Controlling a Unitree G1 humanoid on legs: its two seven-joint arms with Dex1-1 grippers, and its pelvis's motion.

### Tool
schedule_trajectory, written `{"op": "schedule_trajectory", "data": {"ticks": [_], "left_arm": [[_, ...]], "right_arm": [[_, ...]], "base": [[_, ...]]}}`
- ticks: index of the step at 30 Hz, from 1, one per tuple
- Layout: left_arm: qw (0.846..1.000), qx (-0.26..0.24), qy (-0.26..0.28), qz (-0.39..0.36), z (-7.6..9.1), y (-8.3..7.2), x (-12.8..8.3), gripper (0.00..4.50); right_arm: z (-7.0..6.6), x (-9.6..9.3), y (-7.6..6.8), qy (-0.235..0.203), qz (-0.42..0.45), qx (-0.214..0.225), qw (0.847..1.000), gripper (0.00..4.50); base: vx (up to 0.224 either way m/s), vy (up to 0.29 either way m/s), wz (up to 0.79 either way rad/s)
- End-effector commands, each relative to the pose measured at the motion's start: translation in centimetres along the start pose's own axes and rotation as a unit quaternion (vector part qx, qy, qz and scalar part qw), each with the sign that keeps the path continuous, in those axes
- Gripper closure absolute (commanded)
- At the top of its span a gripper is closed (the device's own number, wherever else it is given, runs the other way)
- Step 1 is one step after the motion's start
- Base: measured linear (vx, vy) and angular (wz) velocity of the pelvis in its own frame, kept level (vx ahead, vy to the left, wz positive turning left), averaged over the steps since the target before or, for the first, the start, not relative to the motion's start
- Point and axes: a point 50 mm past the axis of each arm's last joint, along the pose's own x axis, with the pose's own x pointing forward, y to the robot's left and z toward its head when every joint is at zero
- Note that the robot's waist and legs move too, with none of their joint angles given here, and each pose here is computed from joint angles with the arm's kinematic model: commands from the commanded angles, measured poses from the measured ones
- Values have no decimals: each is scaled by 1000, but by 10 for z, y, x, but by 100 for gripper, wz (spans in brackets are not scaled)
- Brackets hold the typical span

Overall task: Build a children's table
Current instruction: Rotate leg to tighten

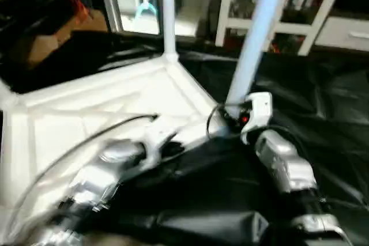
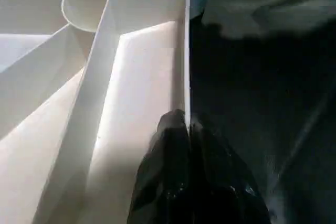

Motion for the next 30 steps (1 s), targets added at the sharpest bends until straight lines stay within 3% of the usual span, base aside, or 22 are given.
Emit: {"op": "schedule_trajectory", "data": {"ticks": [1, 2, 4, 5, 7, 9, 10, 11, 15, 21, 28, 30], "left_arm": [[997, -54, 26, 53, -6, -8, 26, 450], [997, -54, 26, 53, -6, -8, 26, 450], [997, -65, 8, 32, 5, -20, 41, 450], [998, -55, -12, -6, 14, -32, 48, 450], [999, -40, -19, -30, 16, -37, 47, 450], [998, -26, -21, -48, 6, -30, 32, 450], [998, -5, -25, -57, -3, -22, 18, 450], [998, -5, -25, -57, -3, -22, 18, 450], [994, 17, 23, -102, -39, -3, -41, 450], [995, 6, 53, -84, -51, 12, -64, 450], [996, 14, 39, -78, -46, 12, -54, 450], [996, 15, 32, -76, -41, 9, -48, 450]], "right_arm": [[-49, -6, -13, 83, -117, 87, 986, 183], [-49, -6, -13, 83, -117, 87, 986, 183], [-52, -1, 0, 85, -104, 93, 987, 184], [-45, 5, 13, 67, -54, 82, 993, 184], [-33, 7, 19, 41, 2, 69, 997, 184], [-19, 3, 12, 14, 44, 50, 998, 128], [-10, -3, 0, 2, 64, 23, 998, 128], [-10, -3, 0, 2, 64, 23, 998, 107], [13, -33, -42, 11, 159, -57, 986, 80], [12, -53, -48, 43, 234, -98, 966, 55], [-2, -47, -32, 54, 258, -73, 962, 118], [-9, -42, -27, 63, 236, -74, 967, 139]], "base": [[0, 0, 0], [0, 0, 0], [0, 0, 0], [0, 0, 0], [0, 0, 0], [0, 0, 0], [0, 0, 0], [0, 0, 0], [0, 0, 0], [0, 0, 0], [0, 0, 0], [0, 0, 0]]}}
